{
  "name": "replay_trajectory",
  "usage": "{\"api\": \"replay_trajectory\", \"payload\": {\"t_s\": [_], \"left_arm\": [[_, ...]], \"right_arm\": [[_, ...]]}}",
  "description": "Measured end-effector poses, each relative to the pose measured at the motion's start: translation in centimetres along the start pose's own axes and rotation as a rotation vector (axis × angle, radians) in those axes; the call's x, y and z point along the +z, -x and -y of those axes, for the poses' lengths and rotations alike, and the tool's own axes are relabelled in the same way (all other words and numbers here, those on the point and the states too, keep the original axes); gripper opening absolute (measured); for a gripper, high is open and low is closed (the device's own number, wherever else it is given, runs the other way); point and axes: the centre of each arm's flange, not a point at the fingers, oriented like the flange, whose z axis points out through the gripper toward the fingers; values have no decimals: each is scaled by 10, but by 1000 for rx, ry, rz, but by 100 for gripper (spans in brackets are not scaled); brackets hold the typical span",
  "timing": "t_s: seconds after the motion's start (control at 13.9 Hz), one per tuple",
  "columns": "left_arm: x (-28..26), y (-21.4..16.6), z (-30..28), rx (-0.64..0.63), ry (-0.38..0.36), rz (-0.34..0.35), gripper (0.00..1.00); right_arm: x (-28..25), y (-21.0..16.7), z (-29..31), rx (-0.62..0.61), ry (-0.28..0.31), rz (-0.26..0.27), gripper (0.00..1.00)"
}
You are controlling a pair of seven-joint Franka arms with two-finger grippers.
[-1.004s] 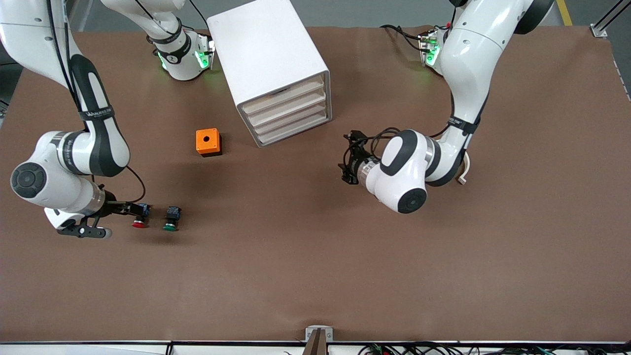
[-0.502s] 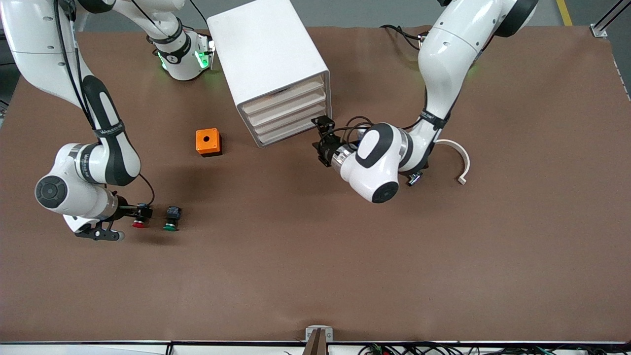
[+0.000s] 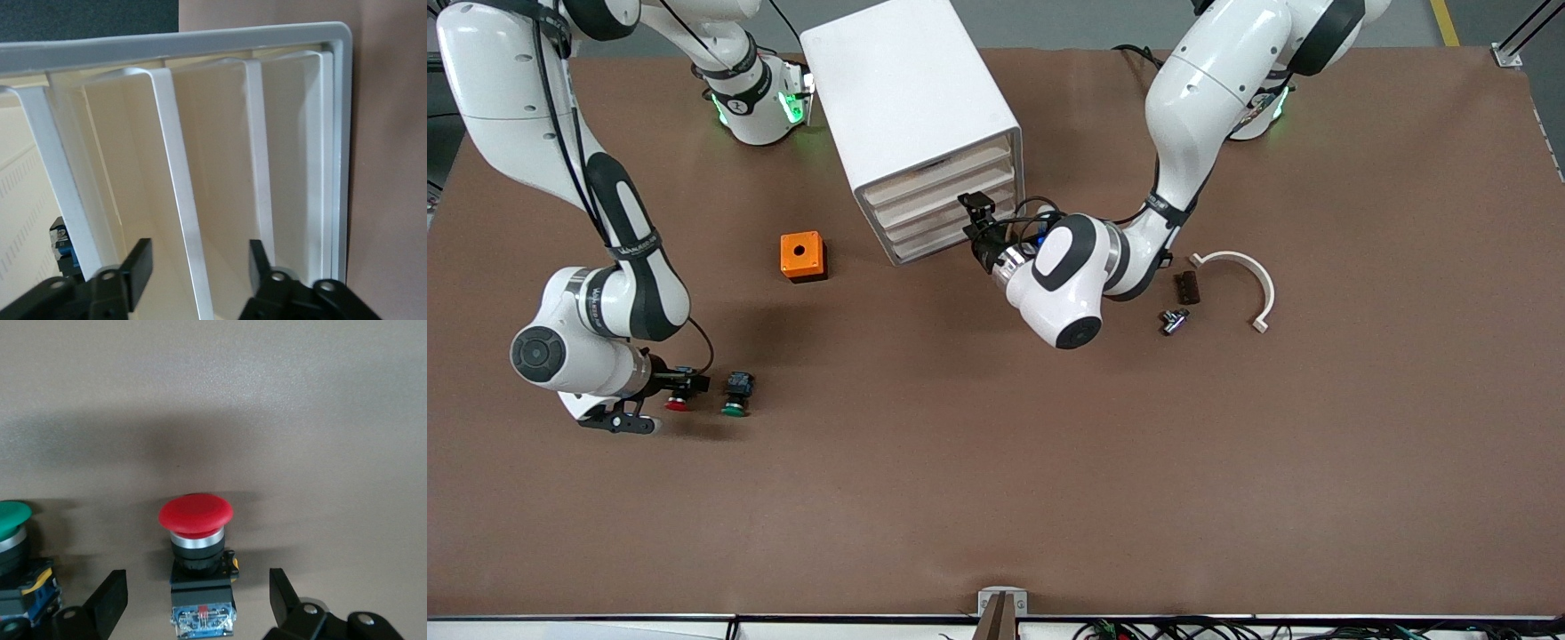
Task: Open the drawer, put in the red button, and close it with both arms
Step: 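Pull the top drawer open with the left gripper while the right gripper lifts the button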
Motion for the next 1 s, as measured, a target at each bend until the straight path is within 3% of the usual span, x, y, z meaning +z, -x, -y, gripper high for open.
{"api": "replay_trajectory", "payload": {"t_s": [0.22, 0.29, 0.36, 0.5, 0.57, 0.72, 1.0], "left_arm": [[16, 4, 6, -53, -4, -25, 59], [22, 5, 7, -60, -6, -32, 51], [25, 5, 6, -65, -7, -37, 51], [31, 4, 3, -71, -11, -45, 47], [34, 4, 2, -72, -13, -49, 40], [38, 4, 3, -71, -14, -54, 16], [23, 3, -2, -86, -1, -35, 14]], "right_arm": [[1, 0, 0, -1, 1, 0, 62], [2, -1, 0, -6, 7, -2, 48], [1, -1, 0, -14, 15, -7, 41], [1, -2, -1, -23, 24, -16, 41], [0, -3, -1, -24, 24, -18, 41], [-3, -5, 0, -24, 24, -25, 41], [-32, -16, 8, -35, 19, -79, 41]]}}
